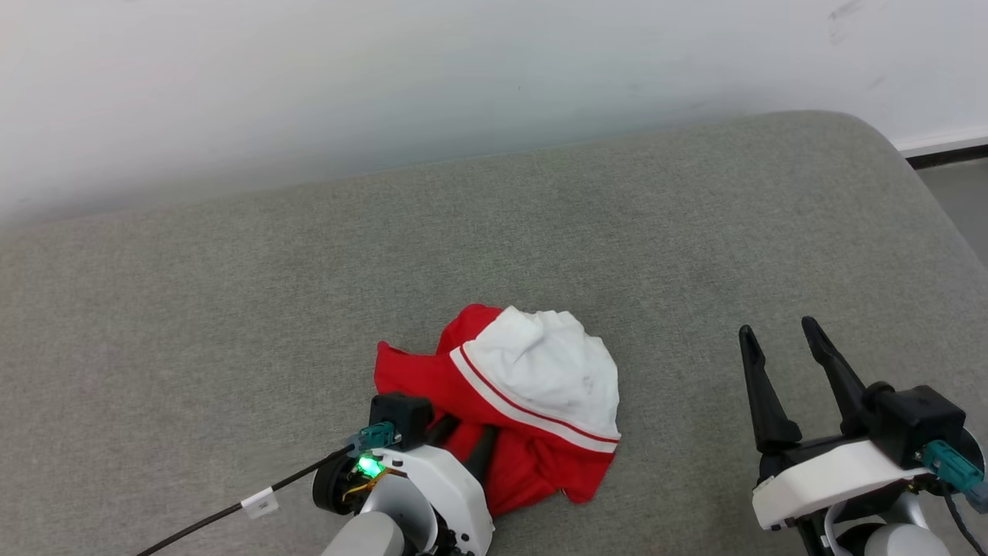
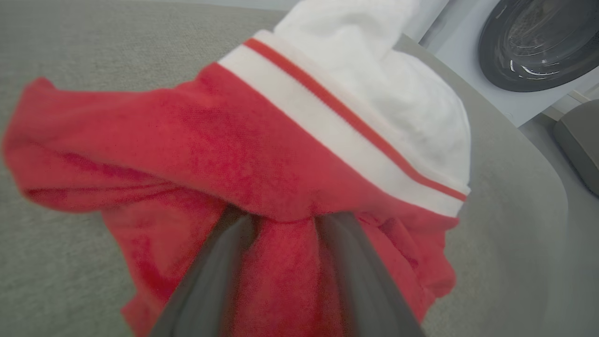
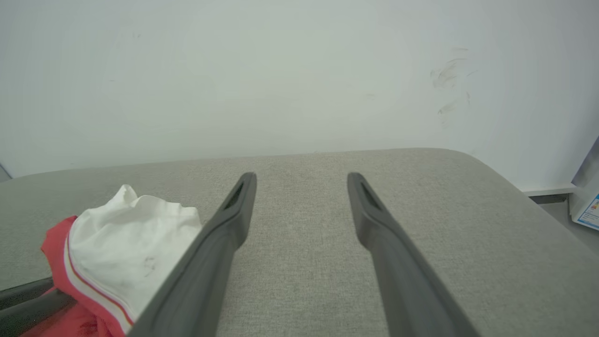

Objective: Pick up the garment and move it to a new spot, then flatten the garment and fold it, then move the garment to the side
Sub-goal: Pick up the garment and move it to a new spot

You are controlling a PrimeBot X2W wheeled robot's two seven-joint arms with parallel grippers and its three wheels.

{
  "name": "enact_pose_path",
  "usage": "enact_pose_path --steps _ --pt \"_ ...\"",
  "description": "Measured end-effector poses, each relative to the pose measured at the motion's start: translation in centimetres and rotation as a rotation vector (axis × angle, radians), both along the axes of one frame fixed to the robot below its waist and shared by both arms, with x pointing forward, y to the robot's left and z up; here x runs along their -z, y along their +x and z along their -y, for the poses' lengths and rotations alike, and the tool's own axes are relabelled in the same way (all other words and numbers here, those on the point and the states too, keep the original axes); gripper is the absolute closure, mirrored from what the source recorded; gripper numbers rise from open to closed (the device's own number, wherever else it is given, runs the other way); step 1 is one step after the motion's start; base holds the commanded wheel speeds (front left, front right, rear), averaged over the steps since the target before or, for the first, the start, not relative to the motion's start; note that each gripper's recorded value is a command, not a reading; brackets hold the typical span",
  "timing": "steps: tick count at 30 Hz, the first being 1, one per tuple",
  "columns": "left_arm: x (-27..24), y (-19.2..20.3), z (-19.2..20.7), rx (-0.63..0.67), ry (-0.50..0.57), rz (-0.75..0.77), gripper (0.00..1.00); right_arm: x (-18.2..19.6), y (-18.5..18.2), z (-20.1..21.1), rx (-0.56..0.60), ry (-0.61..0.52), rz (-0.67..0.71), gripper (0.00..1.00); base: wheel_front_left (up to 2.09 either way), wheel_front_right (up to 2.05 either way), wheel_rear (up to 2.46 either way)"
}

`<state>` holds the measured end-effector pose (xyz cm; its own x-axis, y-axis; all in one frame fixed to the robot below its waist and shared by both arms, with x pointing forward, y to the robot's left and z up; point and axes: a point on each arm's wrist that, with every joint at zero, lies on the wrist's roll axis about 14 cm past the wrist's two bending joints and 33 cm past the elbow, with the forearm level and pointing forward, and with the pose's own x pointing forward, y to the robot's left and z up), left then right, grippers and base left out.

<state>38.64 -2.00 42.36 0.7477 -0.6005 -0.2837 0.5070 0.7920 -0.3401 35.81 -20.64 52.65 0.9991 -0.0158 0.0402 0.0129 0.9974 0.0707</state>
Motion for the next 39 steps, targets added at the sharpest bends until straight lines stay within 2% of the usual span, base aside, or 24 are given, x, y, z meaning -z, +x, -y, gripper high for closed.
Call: enact_pose_path --steps 7,12,16,17,19,22,26,30,39 --pt "-5.1 1.1 -1.6 -0.073 -0.052 0.191 0.0 -0.5 0.4 -1.3 -0.042 0.005 0.022 0.0 0.0 0.0 0.0" --pt "-9.2 1.4 -4.2 -0.173 -0.073 0.338 0.0 -1.0 0.4 -2.4 -0.076 0.006 0.031 0.0 0.0 0.0 0.0" --pt "-12.0 1.7 -7.9 -0.314 -0.086 0.436 0.0 -1.2 0.5 -3.3 -0.103 0.003 0.034 0.0 0.0 0.0 0.0" --pt "-12.0 1.7 -7.9 -0.314 -0.086 0.436 0.0 -1.2 0.5 -3.3 -0.103 0.003 0.034 0.0 0.0 0.0 0.0" --pt "-12.6 1.8 -11.5 -0.417 -0.05 0.474 0.0 -1.7 0.7 -4.0 -0.126 0.004 0.047 0.0 0.0 0.0 0.0" --pt "-12.5 1.6 -14.5 -0.5 -0.004 0.492 0.0 -1.6 0.9 -4.5 -0.141 0.007 0.042 0.0 0.0 0.0 0.0" --pt "-11.6 0.8 -16.9 -0.549 0.058 0.489 0.0 -1.1 0.8 -4.8 -0.149 0.011 0.026 0.0 0.0 0.0 0.0" --pt "-11.5 0.2 -17.5 -0.551 0.084 0.493 0.0 -0.6 0.7 -4.7 -0.146 0.016 0.007 0.0 0.0 0.0 0.0" --pt "-11.7 0.2 -16.8 -0.541 0.068 0.491 0.0 -0.3 0.6 -4.6 -0.145 0.018 -0.007 0.0 0.0 0.0 0.0"
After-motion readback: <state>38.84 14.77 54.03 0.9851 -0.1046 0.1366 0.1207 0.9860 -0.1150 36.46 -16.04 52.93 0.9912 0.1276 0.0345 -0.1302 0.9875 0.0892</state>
